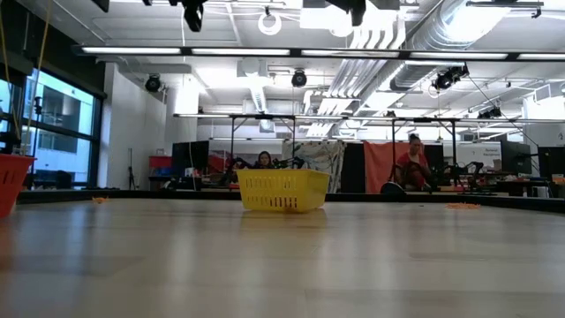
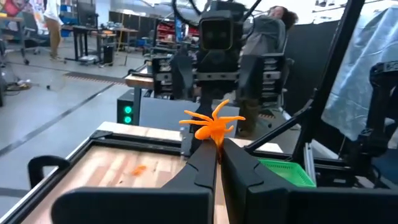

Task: Sort Halloween decoration
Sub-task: Put the orange spider toy into the red bin

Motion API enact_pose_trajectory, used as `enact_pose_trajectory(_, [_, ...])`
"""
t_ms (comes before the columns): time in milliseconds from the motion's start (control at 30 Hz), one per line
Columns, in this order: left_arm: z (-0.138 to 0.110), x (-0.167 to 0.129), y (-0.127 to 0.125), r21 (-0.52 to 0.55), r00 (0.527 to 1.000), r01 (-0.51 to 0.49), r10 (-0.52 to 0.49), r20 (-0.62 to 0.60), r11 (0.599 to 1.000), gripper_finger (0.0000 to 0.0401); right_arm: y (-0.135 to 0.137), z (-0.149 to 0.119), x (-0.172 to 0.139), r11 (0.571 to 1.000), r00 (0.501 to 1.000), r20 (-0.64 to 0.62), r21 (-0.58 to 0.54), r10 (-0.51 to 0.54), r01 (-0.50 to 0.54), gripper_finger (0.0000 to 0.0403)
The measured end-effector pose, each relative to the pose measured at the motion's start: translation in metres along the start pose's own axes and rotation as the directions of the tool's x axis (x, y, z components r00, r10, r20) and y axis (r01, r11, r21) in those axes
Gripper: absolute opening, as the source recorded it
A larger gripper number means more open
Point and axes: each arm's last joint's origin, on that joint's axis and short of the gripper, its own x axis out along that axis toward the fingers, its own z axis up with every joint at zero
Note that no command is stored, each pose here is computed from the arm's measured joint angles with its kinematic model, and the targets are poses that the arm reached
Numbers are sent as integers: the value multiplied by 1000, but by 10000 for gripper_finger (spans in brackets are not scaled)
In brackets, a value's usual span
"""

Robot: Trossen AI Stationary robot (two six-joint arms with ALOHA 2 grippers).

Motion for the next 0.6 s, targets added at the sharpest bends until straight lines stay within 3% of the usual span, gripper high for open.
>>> enact_pose_trajectory(433, [0, 1, -6, 0, 1000, 19, -19, 8, 1000, 0, -1, 0, 0, 1000, 1000, -3, -24, 16, -16, 247])
enact_pose_trajectory(600, [-1, 1, -11, -162, 991, 78, -94, -92, 984, 0, -3, 0, 0, 1000, 1000, -4, -18, 9, -9, 247])
